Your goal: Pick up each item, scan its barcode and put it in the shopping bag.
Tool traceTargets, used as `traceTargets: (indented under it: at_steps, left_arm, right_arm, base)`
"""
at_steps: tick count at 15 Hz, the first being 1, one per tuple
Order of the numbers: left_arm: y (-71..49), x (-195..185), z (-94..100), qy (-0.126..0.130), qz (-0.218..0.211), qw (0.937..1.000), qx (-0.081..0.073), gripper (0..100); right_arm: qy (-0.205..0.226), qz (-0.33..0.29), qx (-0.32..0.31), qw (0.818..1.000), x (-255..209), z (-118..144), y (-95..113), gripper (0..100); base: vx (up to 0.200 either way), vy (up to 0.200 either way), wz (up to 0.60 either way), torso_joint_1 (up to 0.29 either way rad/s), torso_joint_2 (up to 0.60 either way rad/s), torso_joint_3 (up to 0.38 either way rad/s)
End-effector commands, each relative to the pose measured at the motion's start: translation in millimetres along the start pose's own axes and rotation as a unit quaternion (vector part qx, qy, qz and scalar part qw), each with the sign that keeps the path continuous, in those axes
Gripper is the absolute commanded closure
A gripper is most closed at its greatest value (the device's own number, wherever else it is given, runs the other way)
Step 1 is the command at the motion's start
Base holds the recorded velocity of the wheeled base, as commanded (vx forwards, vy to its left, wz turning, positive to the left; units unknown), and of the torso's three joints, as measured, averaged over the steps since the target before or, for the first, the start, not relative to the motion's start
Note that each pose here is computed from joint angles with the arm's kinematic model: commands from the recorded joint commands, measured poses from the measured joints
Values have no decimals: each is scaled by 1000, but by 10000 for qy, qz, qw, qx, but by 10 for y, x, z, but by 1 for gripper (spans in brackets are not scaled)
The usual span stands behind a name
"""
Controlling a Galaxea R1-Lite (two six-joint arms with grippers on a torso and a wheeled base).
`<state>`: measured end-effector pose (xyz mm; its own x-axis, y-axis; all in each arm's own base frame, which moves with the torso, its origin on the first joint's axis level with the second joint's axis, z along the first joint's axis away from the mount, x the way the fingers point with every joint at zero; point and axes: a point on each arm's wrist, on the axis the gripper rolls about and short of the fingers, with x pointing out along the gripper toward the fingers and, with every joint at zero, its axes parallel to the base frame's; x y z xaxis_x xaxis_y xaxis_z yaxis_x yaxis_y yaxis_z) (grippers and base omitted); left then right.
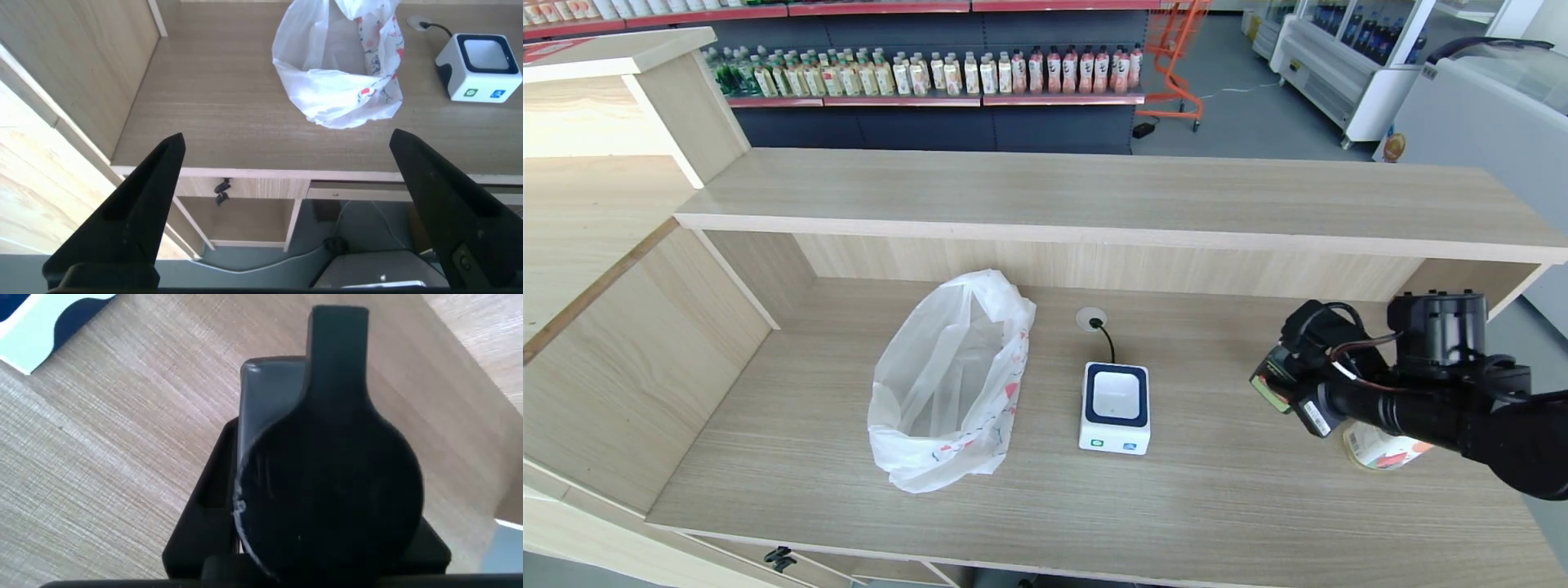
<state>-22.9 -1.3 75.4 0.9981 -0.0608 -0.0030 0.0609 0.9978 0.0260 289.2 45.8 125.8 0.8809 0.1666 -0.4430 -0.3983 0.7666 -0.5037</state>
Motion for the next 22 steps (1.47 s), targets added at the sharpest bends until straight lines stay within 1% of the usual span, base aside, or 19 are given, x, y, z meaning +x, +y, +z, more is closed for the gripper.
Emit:
traceTargets:
  at_steps: [1,2,3,4,5,6,7,8,9,10,11,12,13,14,15,16,19,22]
  left_arm:
    - [0,0,0,0,-3,10000,0,0]
    - [0,1,1,8,-3,10000,-1,0]
    - [0,1,1,8,-3,10000,-1,0]
    - [0,1,1,8,-3,10000,-1,0]
    - [0,0,0,0,-3,10000,0,0]
    - [0,1,1,8,-3,10000,-1,0]
    - [0,0,0,0,-3,10000,0,0]
    - [0,0,0,0,-3,10000,0,0]
    - [0,1,1,8,-3,10000,-1,0]
    - [0,1,1,8,-3,10000,-1,0]
    - [0,1,1,8,-3,10000,-1,0]
    - [0,1,1,8,-3,10000,-1,0]
    - [0,0,0,0,-3,10000,0,0]
    - [0,0,0,0,-3,10000,0,0]
    - [0,0,0,0,-3,10000,0,0]
    - [0,0,0,0,-3,10000,0,0]
    - [0,1,1,8,-3,10000,-1,0]
    - [0,1,1,8,-3,10000,-1,0]
  right_arm:
    - [-575,-596,-188,9964,-687,43,-93,100]
    - [-762,-753,-843,9907,-880,14,-56,100]
    - [-857,-757,-1206,9861,-904,32,-61,100]
    - [-1117,-578,-1651,9782,-912,50,-36,100]
    - [-1486,-164,-2546,9554,-914,34,43,100]
    - [-1888,-32,-3752,9075,-910,41,67,100]
    - [-2333,35,-4650,8540,-915,55,85,100]
    - [-3147,42,-5866,7462,-904,78,134,100]
    - [-3765,8,-6476,6625,-885,117,224,100]
    - [-4282,50,-6789,5964,-846,160,371,100]
    - [-4664,228,-6948,5469,-749,180,560,100]
    - [-5005,374,-6986,5100,-686,209,721,100]
    - [-5301,382,-6977,4804,-654,261,805,100]
    - [-5518,398,-6955,4585,-642,329,905,100]
    - [-5599,376,-6973,4460,-648,353,951,100]
    - [-5689,272,-7056,4215,-632,386,1005,100]
    - [-5716,126,-7098,4114,-660,421,987,100]
    - [-5720,-52,-7194,3940,-660,446,975,100]
  base:
    - [0,0,0,0,0,0]
    - [0,0,0,0,0,0]
    - [0,0,0,0,0,0]
    - [0,0,0,0,0,0]
    - [0,0,0,0,0,0]
    - [0,0,0,0,0,0]
    - [0,0,0,0,0,0]
    - [0,0,0,0,0,0]
    - [0,0,0,0,0,0]
    - [0,0,0,0,0,0]
    - [0,0,0,0,0,0]
    - [0,0,0,0,0,0]
    - [0,0,0,0,0,0]
    - [0,0,0,0,0,0]
    - [0,0,0,0,0,0]
    - [0,0,0,0,0,0]
    - [0,0,0,0,0,0]
    - [0,0,0,0,0,0]
